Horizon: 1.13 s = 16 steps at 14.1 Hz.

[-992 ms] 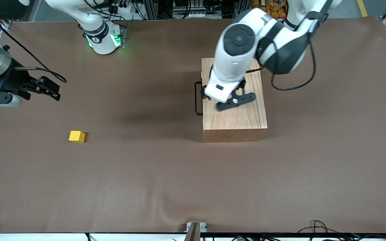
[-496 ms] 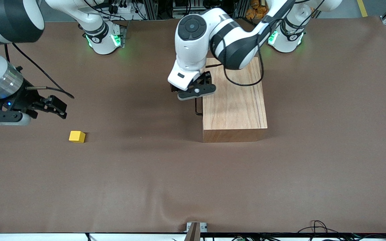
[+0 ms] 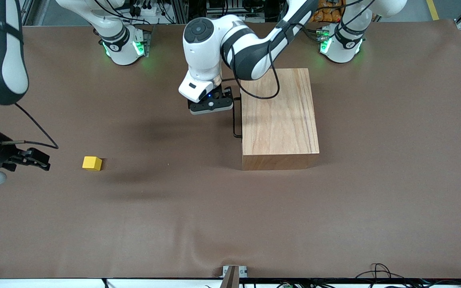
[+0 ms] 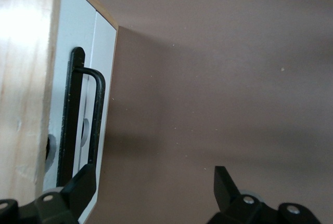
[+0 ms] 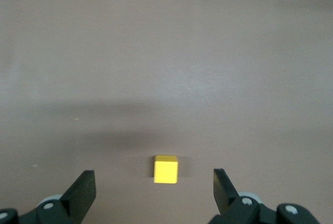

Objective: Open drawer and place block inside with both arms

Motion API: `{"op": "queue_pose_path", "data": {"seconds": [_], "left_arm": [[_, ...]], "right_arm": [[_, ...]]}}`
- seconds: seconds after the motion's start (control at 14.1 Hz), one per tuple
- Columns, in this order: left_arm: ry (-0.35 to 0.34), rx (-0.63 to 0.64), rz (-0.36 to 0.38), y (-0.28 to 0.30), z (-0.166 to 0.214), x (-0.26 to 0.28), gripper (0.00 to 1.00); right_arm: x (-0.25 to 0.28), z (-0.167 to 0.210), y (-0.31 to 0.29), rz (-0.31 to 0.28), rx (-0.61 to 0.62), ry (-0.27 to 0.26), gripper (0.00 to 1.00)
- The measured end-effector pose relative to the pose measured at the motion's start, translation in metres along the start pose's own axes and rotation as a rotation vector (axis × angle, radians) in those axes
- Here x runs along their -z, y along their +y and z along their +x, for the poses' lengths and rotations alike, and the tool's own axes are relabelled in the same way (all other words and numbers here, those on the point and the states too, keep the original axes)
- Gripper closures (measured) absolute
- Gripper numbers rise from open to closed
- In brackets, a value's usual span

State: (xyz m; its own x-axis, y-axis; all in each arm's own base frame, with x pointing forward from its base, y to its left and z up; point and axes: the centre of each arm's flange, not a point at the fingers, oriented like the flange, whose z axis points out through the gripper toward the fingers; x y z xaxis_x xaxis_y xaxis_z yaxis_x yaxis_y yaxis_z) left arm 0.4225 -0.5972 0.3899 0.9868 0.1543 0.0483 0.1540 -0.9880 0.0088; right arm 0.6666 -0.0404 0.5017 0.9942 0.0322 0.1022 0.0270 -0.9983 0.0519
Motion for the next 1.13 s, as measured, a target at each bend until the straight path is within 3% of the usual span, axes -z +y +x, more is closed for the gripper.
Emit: {"op": "queue_pose_path", "data": {"seconds": [0.35, 0.71, 1.13], "left_arm": [[-0.044, -0.055, 0.091, -0.007, 0.002, -0.037, 0.00], [-0.067, -0.075, 0.131, -0.006, -0.007, -0.057, 0.00], [-0.086, -0.121, 0.170, -0.009, -0.012, -0.062, 0.00]], "right_arm": [[-0.049, 0.015, -0.002, -0.002, 0.024, 0.001, 0.00], [-0.085, 0.013, 0.002, 0.000, 0.019, -0.050, 0.00], [-0.090, 0.015, 0.004, -0.003, 0.016, -0.032, 0.00]]}}
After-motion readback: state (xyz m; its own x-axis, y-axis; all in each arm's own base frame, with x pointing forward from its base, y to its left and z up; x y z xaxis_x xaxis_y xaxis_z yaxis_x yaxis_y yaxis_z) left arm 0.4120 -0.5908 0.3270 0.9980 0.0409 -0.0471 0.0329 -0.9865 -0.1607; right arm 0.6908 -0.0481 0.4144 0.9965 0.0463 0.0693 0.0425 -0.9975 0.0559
